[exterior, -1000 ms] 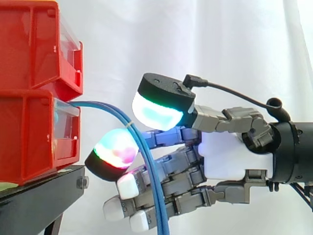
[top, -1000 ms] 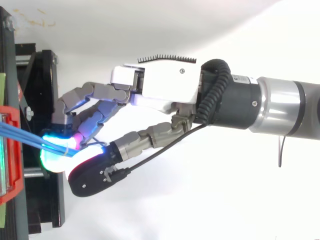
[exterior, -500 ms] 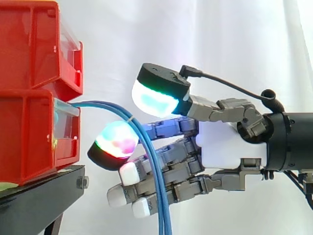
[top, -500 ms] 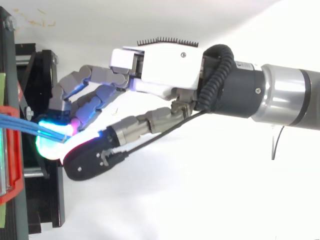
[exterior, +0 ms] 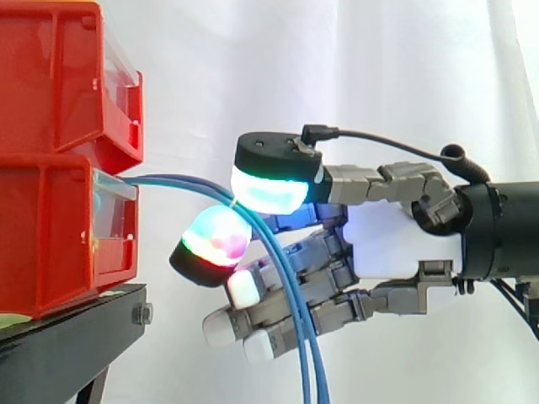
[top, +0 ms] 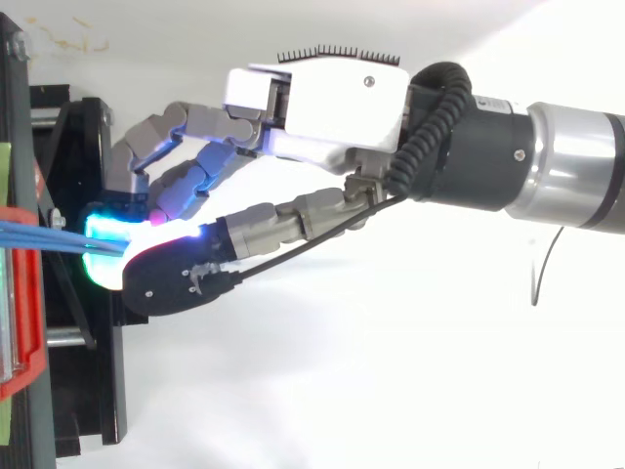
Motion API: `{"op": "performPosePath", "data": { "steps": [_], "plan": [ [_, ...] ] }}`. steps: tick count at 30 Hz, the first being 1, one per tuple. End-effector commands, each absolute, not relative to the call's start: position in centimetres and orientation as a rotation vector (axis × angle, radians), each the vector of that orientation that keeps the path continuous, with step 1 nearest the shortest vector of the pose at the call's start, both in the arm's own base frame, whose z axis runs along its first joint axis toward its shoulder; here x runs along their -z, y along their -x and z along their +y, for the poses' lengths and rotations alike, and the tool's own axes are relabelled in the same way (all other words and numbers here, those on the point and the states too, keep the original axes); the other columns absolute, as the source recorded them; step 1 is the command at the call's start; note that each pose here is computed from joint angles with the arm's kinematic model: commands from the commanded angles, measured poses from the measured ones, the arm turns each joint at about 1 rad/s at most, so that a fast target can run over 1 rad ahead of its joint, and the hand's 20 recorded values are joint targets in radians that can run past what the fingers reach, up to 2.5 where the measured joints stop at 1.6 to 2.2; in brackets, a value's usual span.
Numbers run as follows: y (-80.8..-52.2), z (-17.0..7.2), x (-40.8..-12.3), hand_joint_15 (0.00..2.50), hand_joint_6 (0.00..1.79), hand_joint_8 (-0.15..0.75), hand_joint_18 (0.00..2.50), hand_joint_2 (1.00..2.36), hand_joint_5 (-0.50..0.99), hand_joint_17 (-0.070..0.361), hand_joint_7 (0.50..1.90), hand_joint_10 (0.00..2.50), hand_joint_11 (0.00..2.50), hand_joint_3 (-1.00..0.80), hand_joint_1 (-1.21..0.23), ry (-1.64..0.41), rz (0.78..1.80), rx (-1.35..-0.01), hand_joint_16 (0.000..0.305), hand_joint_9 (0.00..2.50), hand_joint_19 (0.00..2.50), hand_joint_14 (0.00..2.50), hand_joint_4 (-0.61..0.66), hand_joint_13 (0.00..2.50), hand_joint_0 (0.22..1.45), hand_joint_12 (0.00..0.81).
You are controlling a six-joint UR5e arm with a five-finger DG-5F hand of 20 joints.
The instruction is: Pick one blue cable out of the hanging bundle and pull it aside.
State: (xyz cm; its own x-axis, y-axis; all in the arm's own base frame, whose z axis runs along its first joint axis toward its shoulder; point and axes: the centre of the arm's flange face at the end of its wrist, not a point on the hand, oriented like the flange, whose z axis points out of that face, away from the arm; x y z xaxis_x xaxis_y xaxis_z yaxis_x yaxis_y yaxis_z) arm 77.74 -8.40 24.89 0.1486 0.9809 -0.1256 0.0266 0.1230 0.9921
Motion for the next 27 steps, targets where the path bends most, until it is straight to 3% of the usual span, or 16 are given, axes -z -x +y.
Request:
{"op": "performPosePath", "data": {
  "steps": [1,9,11,15,16,27],
  "plan": [
    [-77.61,-8.31,-25.98,0.39,0.93,0.302,0.56,1.02,-0.18,0.102,0.84,0.02,0.6,-0.11,-0.72,-1.175,1.166,-0.993,0.045,0.92,0.51,0.01,0.03,0.67,0.58,0.367],
    [-77.45,-8.13,-26.33,0.41,0.96,0.311,0.62,1.03,-0.18,0.102,0.92,0.02,0.67,-0.06,-0.75,-1.175,1.173,-0.986,0.045,0.99,0.52,0.02,-0.06,0.72,0.62,0.365],
    [-77.44,-8.13,-26.32,0.41,0.97,0.31,0.63,1.03,-0.18,0.101,1.07,0.02,0.68,-0.04,-0.77,-1.176,1.174,-0.985,0.045,1.01,0.52,0.02,-0.1,0.74,0.66,0.368],
    [-77.25,-7.9,-26.25,0.43,0.98,0.311,0.66,1.03,-0.19,0.101,1.08,0.02,0.7,-0.06,-0.79,-1.187,1.191,-0.982,0.045,1.02,0.53,0.02,-0.14,0.76,0.69,0.364],
    [-77.25,-7.9,-26.29,0.43,0.98,0.308,0.67,1.03,-0.19,0.1,1.17,0.02,0.7,-0.07,-0.8,-1.187,1.192,-0.981,0.045,1.03,0.53,0.02,-0.13,0.77,0.71,0.363],
    [-77.14,-7.88,-26.14,0.44,0.99,0.307,0.7,1.01,-0.18,0.099,1.05,0.02,0.71,-0.4,-0.77,-1.194,1.199,-0.982,0.044,1.08,0.53,0.02,-0.1,0.8,0.72,0.359]
  ]
}}
